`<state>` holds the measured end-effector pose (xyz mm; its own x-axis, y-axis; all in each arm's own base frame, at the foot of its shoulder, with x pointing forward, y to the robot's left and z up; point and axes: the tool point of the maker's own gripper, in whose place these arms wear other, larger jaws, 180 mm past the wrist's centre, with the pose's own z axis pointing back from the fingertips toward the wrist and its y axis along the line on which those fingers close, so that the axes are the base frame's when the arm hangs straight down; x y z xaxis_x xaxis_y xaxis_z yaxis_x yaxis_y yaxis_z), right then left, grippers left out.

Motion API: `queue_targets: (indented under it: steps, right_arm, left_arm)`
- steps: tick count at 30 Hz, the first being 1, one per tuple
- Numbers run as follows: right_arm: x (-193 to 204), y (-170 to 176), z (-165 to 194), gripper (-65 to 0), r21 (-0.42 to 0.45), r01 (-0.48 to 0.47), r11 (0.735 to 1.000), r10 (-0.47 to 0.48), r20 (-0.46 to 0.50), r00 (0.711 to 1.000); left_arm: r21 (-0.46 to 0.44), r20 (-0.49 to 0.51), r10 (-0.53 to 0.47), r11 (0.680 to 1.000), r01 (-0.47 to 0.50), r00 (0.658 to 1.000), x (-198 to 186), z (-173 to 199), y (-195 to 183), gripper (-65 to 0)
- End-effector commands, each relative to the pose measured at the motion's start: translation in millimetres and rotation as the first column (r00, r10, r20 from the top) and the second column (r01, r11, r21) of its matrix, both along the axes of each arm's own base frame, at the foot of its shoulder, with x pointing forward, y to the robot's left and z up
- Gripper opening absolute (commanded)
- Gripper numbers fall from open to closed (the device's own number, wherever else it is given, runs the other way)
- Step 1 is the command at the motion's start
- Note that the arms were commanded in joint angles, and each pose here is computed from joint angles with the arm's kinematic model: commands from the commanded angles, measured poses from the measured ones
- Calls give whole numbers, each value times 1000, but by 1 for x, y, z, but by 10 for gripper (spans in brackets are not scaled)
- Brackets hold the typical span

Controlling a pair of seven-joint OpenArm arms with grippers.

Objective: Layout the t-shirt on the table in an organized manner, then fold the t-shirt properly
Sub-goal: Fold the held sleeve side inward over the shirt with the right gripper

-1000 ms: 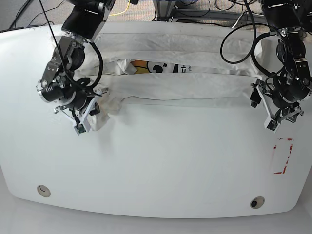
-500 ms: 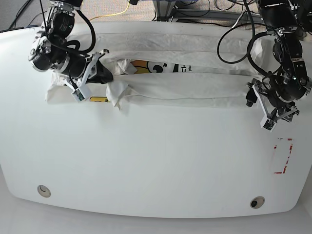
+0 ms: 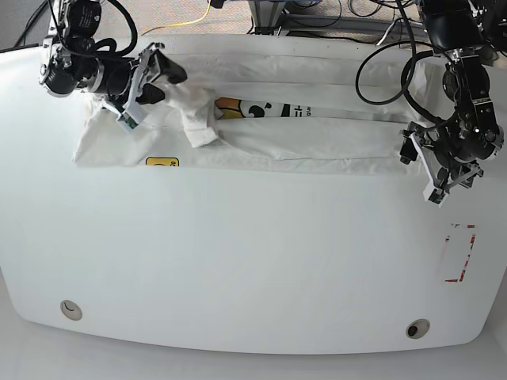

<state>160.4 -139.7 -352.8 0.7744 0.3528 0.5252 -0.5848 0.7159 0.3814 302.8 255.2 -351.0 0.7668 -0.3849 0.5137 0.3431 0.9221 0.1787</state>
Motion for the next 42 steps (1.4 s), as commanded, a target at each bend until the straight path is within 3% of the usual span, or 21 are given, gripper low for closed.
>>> queue_targets:
  steps: [1, 2, 6, 10, 17, 23, 34, 42]
  right_arm:
    - [-5, 1, 13, -30, 39, -56, 998, 56, 14, 998]
    - [-6, 1, 16, 0, 50, -64, 997, 64, 13, 998]
    - [-2, 2, 34, 0, 117, -86, 989, 82, 40, 996]
    - [12, -9, 46, 0, 124, -52, 991, 41, 86, 995]
    - [51, -25, 49, -124, 74, 55, 996, -68, 187, 980]
    - [52, -15, 29, -146, 51, 74, 996, -81, 152, 985]
    - [36, 21, 14, -140, 81, -26, 996, 18, 91, 996]
    - [25, 34, 2, -143, 97, -63, 993, 60, 39, 997]
  left_arm:
    - [12, 53, -2, 1000, 1, 999, 12, 16, 5, -150]
    - [12, 54, -2, 1000, 1, 999, 12, 16, 5, -150]
    - [11, 56, -2, 1000, 1, 998, 13, 17, 5, -150]
    - [9, 57, -3, 1000, 3, 998, 14, 17, 3, -150]
    - [-12, 60, -4, 1000, 4, 998, 14, 15, -4, -150]
    - [-16, 63, -4, 1000, 5, 998, 14, 15, -6, -150]
    - [-18, 60, -3, 1000, 4, 998, 14, 14, -6, -150]
    - [-39, 116, -13, 999, 17, 993, 21, 19, -10, -150]
